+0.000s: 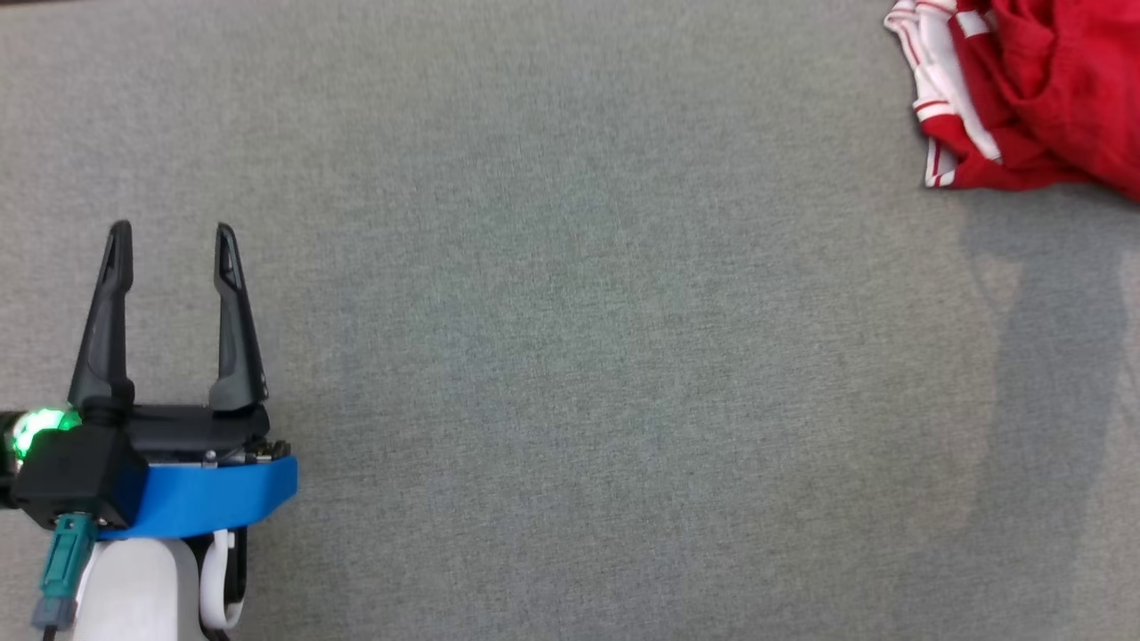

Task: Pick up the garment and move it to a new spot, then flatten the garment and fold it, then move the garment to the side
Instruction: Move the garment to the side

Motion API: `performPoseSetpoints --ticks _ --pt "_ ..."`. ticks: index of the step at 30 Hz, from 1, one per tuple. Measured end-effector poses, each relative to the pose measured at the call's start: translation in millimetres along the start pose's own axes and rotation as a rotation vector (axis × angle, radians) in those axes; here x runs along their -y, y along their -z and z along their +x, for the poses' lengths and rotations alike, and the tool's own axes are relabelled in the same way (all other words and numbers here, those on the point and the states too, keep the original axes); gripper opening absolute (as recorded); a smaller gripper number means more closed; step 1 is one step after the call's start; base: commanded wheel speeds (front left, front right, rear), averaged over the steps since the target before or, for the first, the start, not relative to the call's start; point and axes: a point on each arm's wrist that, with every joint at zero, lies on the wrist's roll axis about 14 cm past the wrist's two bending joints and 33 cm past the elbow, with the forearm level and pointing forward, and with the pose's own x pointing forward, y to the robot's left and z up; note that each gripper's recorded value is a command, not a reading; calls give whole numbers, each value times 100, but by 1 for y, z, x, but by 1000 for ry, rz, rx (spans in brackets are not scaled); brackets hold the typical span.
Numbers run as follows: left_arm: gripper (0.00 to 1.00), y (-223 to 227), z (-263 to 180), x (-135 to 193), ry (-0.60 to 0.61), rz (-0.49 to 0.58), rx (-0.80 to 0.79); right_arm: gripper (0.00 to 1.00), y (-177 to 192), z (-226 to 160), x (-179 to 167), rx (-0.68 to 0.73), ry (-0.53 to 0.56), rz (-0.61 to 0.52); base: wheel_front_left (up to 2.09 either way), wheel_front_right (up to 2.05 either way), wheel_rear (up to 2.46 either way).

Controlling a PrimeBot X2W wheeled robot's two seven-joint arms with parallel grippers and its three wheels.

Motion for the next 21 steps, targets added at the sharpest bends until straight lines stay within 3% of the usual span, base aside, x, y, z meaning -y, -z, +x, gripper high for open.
performPoseSetpoints --ticks 6,13,21 --pt "100 -15 -23 -10 -52 -3 2 100 -28 -24 -13 109 -5 128 0 0 0" --pt "100 -32 -54 -13 -88 -7 11 100 -95 -70 -50 375 -74 281 0 0 0" --pt "100 -50 -85 -14 -120 -20 34 100 -113 -137 -107 520 -159 452 0 0 0"
